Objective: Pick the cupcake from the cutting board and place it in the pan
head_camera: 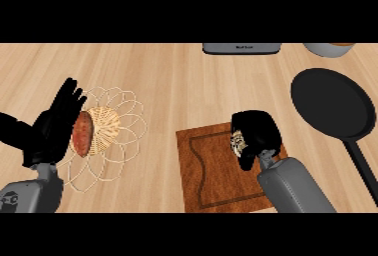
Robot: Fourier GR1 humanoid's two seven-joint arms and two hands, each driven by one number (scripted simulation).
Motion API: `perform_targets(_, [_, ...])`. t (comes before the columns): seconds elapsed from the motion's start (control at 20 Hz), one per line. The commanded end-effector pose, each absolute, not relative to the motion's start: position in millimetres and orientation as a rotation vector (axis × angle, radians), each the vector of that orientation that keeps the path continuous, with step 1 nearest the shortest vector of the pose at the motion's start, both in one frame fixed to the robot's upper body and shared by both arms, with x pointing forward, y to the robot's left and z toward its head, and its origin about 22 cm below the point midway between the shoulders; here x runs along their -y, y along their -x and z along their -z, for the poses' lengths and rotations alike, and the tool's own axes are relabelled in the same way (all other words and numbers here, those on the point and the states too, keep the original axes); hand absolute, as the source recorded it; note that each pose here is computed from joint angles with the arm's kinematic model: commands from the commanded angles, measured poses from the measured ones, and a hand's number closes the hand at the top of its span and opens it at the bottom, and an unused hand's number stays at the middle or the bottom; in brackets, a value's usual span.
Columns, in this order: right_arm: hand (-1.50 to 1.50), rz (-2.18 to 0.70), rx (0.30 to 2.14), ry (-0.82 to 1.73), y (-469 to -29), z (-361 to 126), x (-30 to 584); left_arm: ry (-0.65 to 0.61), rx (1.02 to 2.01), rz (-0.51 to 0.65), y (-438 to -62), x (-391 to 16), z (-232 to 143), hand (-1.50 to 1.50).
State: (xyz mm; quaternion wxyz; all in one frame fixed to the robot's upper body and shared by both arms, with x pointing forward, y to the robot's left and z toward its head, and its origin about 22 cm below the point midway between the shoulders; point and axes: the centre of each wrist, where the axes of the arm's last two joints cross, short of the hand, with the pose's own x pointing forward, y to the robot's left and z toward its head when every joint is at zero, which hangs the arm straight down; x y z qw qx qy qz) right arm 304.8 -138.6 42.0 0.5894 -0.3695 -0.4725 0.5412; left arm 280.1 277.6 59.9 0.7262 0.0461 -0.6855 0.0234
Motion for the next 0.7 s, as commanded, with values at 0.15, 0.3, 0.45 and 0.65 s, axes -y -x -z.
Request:
perform_targets(0.15, [1.50, -1.154, 1.350, 1.214, -278.9, -116.1, 125.7, -0.121, 1.516, -0.063, -273.4, -276.5, -53.3, 0.00])
perform_targets(0.3, [1.50, -1.081, 1.426, 1.316, -274.3, -148.4, 138.7, -0.109, 1.527, -0.048, -272.5, -280.3, -43.3, 0.00])
perform_targets(0.45, [1.50, -1.039, 1.427, 1.323, -261.7, -186.2, 146.3, -0.098, 1.496, -0.033, -279.3, -290.7, -64.5, 0.00])
perform_targets(0.65, [1.50, -0.970, 1.411, 1.316, -271.6, -209.4, 166.8, -0.105, 1.514, -0.041, -271.6, -276.8, -71.8, 0.00])
